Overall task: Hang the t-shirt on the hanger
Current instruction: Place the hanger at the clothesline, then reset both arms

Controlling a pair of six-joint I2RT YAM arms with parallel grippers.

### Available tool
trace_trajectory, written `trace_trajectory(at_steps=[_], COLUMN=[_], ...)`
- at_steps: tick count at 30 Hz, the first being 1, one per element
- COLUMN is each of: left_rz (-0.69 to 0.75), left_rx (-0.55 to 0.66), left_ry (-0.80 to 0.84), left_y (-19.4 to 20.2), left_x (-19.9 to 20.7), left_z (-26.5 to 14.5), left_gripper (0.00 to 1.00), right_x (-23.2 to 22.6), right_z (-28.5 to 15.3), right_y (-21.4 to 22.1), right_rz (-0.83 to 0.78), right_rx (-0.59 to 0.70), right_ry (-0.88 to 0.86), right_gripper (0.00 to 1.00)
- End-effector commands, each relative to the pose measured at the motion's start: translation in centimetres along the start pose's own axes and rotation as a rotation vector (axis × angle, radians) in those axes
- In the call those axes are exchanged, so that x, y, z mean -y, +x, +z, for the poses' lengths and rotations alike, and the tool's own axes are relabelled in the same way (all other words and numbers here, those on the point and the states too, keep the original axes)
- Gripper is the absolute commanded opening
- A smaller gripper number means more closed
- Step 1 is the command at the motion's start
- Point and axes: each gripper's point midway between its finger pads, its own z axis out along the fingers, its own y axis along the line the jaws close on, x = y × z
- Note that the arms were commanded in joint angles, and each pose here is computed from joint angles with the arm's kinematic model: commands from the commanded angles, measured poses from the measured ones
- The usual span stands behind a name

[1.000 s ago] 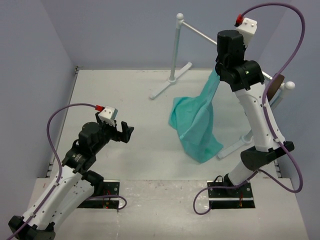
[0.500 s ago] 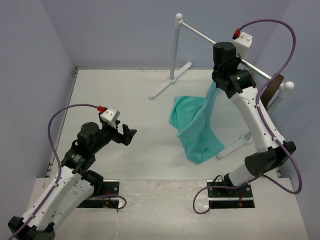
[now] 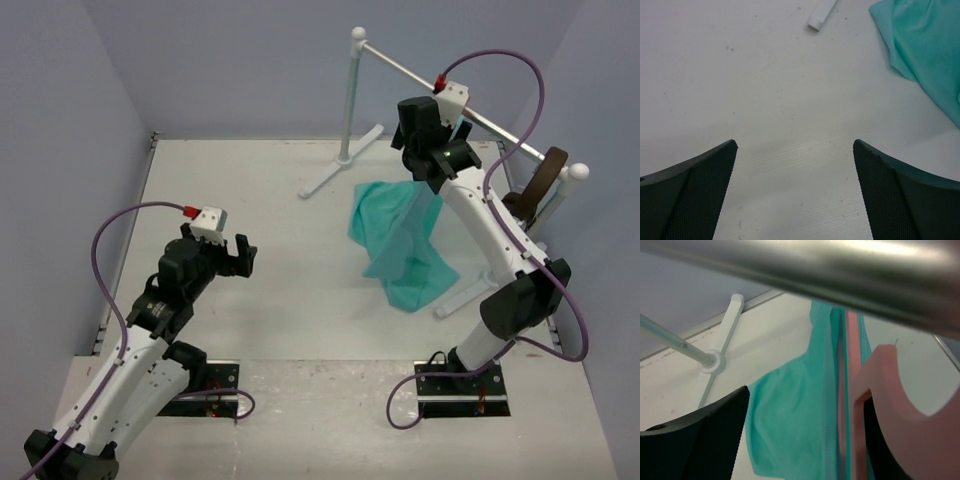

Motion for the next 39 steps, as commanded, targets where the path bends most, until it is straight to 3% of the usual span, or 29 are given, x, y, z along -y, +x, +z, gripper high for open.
trace_trajectory(at_steps=[1,7,11,16,23,29,35,39], left_rz=[-0.036,-0.018,-0.016,-0.06,-0.151,-0.17,-0.178,-0.195], left_rx=[0.052,0.039,0.038,0.067,0.176,0.291,0.319,0.31], left_ry=[-0.008,0.068,0.074,0.0,-0.15,-0.293,-0.477,-0.503], left_y=[-1.8,-1.4,-1.4,-2.2,-4.7,-7.3,-7.8,-6.8], left_x=[-0.6,0.6,0.7,-0.5,-3.1,-5.5,-8.5,-9.0], left_z=[0.0,0.0,0.1,-0.1,-1.6,-5.2,-7.6,-7.5], left_gripper=[1.0,1.0,1.0,1.0,1.0,1.0,1.0,1.0], right_x=[-0.6,-0.3,-0.2,0.5,3.0,7.2,12.1,14.6], right_z=[-0.2,0.5,-1.2,-5.8,-9.7,-12.9,-19.4,-22.9], right_y=[0.6,2.5,-0.2,-4.7,-6.2,-0.5,2.8,4.1], right_rz=[0.033,0.032,0.057,0.16,0.198,-0.01,0.064,0.098], right_rx=[0.036,0.037,0.077,0.138,0.169,0.046,0.065,0.132], right_ry=[0.023,0.067,0.054,-0.076,-0.171,-0.273,-0.495,-0.635], right_gripper=[0.88,0.88,0.9,0.98,0.99,0.99,0.99,0.99])
